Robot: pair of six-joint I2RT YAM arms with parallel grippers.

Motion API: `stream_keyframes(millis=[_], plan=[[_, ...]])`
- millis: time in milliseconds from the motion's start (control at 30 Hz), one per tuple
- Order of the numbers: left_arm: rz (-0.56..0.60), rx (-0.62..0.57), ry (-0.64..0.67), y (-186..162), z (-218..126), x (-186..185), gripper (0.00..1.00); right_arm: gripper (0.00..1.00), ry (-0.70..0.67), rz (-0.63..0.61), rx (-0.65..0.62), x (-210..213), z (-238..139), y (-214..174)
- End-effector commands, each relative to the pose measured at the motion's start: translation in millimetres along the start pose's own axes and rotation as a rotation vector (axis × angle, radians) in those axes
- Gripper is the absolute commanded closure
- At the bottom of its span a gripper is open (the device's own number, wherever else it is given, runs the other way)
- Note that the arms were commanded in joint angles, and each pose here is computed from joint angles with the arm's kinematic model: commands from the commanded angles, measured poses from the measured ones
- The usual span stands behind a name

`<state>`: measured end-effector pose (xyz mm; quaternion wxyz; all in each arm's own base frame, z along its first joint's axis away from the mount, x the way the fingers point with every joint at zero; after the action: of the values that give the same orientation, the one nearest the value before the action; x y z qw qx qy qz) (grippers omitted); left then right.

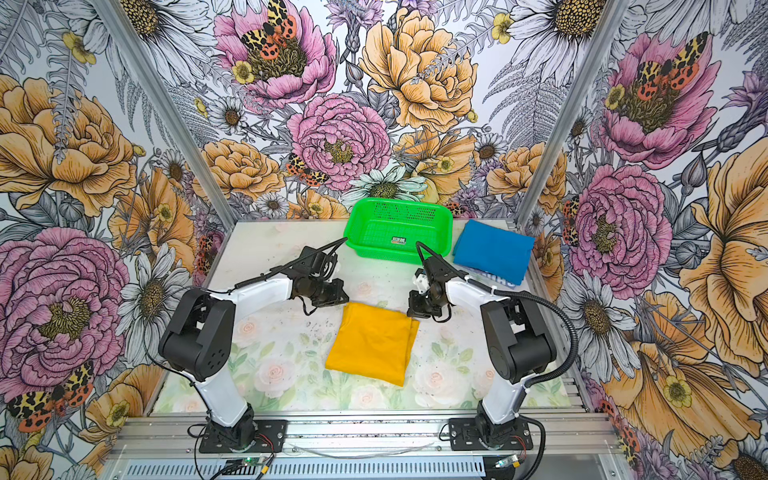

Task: Fold and stack the t-shirts
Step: 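Lower both grippers to the far edge of the yellow bundle, then grasp the far edge of the yellow bundle with both grippers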

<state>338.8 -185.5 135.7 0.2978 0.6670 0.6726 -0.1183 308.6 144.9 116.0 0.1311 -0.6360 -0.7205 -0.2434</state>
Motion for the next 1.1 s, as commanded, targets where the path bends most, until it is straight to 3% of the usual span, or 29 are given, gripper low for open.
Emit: stream_keyframes(millis=[0, 500, 667, 733, 867, 967, 1033, 1067], plan=[[0.006, -0.028, -0.029, 11, -2, -4, 0.94, 1.0, 0.006, -0.008, -0.053, 7, -16, -5], [0.006, -0.046, -0.032, 18, 1, -6, 0.97, 1.0, -0.022, 0.066, -0.09, -5, -33, -23], [-0.018, -0.02, -0.011, 19, 16, 5, 0.96, 1.0, -0.051, 0.08, -0.077, -13, -28, -22], [-0.023, -0.022, -0.015, 21, 17, 5, 0.94, 0.84, -0.051, 0.06, -0.085, -11, -29, -18], [-0.006, -0.046, -0.044, 20, 5, -4, 0.38, 0.53, -0.035, 0.0, -0.159, 2, -50, -14], [0.034, -0.103, -0.104, 17, -25, -20, 0.12, 0.38, 0.012, -0.054, -0.208, 19, -67, -16], [0.049, -0.101, -0.172, 9, -36, -30, 0.01, 0.34, 0.046, -0.076, -0.215, 29, -72, -19], [0.057, -0.085, -0.208, 4, -38, -36, 0.01, 0.33, 0.059, -0.083, -0.213, 33, -72, -21]])
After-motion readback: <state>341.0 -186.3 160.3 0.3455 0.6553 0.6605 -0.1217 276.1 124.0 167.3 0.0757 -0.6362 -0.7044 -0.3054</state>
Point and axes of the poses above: each gripper's point midway between its finger pads, its own z axis out along the fingers, its own x axis along the line the jaws close on, y = z × x, the point moved 8 cm from there along -z, back along the fingers, and after that the axes turned 4 degrees about -z, right-handed, at the moved point
